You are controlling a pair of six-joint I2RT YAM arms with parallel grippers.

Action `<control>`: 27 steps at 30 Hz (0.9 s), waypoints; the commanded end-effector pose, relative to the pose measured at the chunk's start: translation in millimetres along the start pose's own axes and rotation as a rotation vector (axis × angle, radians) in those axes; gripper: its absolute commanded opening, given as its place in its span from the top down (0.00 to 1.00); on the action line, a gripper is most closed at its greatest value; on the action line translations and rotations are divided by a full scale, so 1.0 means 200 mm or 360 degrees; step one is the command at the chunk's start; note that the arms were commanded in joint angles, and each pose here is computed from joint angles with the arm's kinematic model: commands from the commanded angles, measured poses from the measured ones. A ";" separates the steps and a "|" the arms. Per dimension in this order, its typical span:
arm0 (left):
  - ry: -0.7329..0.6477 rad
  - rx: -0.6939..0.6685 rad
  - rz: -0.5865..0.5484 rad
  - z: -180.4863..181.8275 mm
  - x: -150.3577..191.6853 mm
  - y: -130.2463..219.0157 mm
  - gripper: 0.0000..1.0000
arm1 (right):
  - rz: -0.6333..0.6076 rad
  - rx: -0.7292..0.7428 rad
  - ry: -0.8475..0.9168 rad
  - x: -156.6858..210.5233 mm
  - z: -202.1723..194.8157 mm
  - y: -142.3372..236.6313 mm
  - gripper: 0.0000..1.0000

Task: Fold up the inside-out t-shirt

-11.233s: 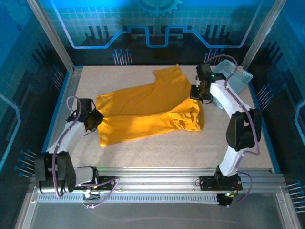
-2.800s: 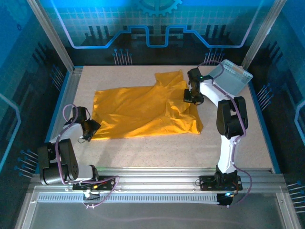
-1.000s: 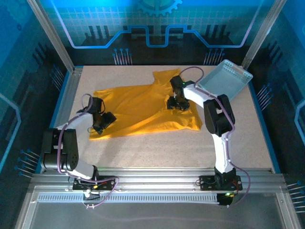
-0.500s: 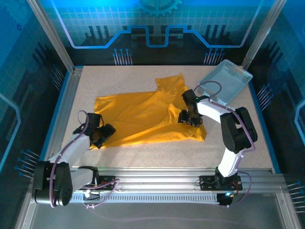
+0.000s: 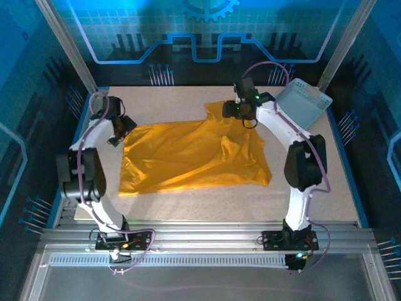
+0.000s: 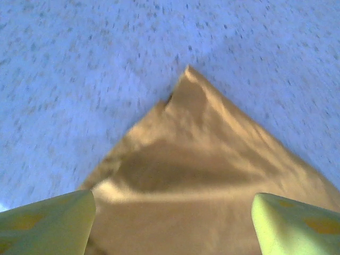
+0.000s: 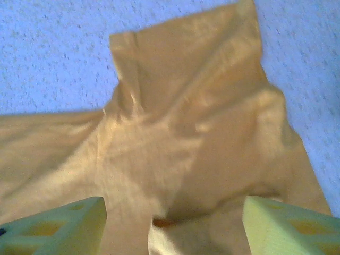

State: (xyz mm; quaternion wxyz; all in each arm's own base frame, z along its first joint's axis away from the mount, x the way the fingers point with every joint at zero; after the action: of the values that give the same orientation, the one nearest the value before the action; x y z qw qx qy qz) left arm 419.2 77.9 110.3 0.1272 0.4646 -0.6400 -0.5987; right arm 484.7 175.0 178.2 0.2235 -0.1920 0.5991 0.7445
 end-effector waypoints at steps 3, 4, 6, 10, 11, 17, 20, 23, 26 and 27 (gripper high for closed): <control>-0.0120 -0.0001 0.0012 -0.12 -0.15 -0.17 0.25 | 0.0041 -0.0017 0.0161 -0.09 -0.02 -0.24 0.30; -0.0137 -0.0007 0.0021 -0.14 -0.16 -0.20 0.26 | 0.0042 -0.0016 0.0178 -0.10 -0.03 -0.28 0.30; -0.0164 -0.0021 0.0046 -0.16 -0.18 -0.26 0.28 | 0.0028 -0.0007 0.0198 -0.14 -0.04 -0.33 0.30; -0.0175 -0.0063 0.0112 -0.17 -0.18 -0.37 0.31 | 0.0030 0.0023 0.0187 -0.19 -0.09 -0.44 0.30; -0.0170 -0.0064 0.0128 -0.17 -0.17 -0.38 0.31 | 0.0028 0.0030 0.0179 -0.21 -0.10 -0.46 0.30; -0.0147 -0.0093 0.0200 -0.16 -0.13 -0.45 0.35 | -0.0003 0.0023 0.0099 -0.30 -0.18 -0.55 0.28; -0.0152 -0.0119 0.0243 -0.14 -0.10 -0.48 0.38 | -0.0007 0.0025 0.0078 -0.32 -0.20 -0.60 0.26; -0.0139 -0.0144 0.0281 -0.12 -0.08 -0.51 0.43 | -0.0011 0.0027 0.0056 -0.34 -0.22 -0.64 0.25; -0.0118 -0.0131 0.0306 -0.12 -0.08 -0.53 0.51 | -0.0027 0.0036 0.0042 -0.35 -0.23 -0.68 0.23; -0.0112 -0.0133 0.0306 -0.12 -0.09 -0.53 0.53 | -0.0032 0.0042 0.0034 -0.35 -0.24 -0.70 0.23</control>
State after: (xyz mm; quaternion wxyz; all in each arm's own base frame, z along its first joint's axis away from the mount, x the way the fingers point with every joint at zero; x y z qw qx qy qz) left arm 495.6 93.2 39.9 0.1599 0.3908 -0.6499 -0.6320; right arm 620.1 148.1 106.0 0.2293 -0.2168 0.6092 0.7276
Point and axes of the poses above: each hand's point on the last joint's axis, 136 mm out from that joint toward the fingers, its own y axis back along the fingers, its own z axis along the line the jaws close on, x = y × z, the point moved 2 cm from there along y, back along the fingers, and after that the axes turned 2 degrees about -y, right-handed, at the moved point
